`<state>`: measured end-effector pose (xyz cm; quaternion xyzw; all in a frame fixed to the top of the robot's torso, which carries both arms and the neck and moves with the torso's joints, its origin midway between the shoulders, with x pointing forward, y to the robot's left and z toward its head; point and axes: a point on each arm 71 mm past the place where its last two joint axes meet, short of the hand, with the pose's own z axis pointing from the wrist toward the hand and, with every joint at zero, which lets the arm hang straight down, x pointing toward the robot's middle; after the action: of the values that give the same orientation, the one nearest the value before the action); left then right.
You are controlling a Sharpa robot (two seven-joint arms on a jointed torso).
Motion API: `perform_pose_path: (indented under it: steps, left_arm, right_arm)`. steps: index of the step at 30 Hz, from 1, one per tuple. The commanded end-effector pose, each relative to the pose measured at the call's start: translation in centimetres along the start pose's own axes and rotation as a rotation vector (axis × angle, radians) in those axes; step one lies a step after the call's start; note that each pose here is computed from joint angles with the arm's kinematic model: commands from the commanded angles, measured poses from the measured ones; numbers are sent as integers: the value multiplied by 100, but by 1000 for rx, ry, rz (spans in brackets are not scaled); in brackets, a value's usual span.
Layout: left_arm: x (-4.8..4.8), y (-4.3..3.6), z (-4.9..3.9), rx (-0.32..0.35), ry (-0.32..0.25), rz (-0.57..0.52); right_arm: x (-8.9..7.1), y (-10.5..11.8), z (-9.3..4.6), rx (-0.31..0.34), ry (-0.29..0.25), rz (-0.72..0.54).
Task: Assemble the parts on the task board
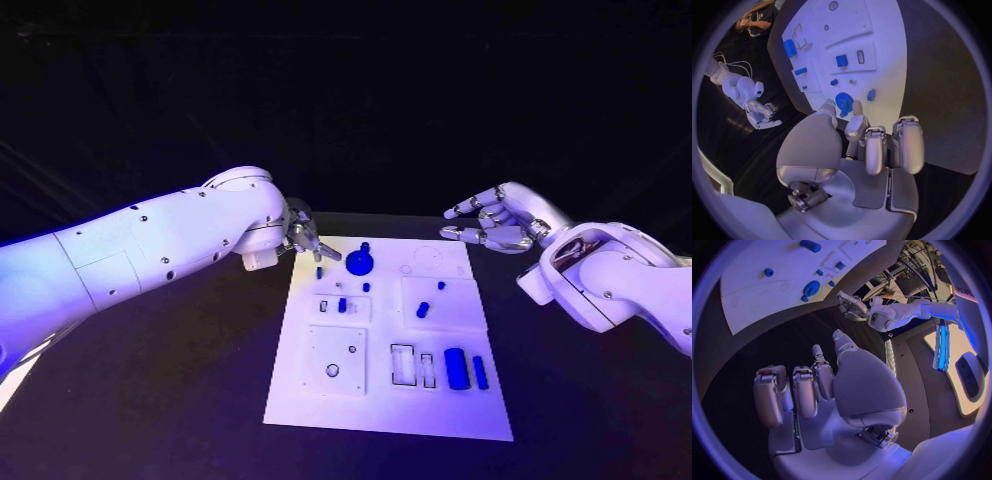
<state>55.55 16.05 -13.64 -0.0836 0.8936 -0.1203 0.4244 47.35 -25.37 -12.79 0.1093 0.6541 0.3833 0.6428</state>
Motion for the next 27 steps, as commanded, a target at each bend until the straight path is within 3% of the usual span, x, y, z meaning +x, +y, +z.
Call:
perform_pose_path:
  steps: [1, 16, 27]
  left_arm:
    - [-30, 12, 62, -8, 34, 14]
    - [-59, 116, 301, -94, 54, 33]
    - [31, 113, 394, -73, 91, 10]
  right_arm:
    - [9, 14, 3, -9, 3, 0]
    - [18, 20, 10, -12, 5, 1]
    - [28, 26, 21, -13, 7, 1]
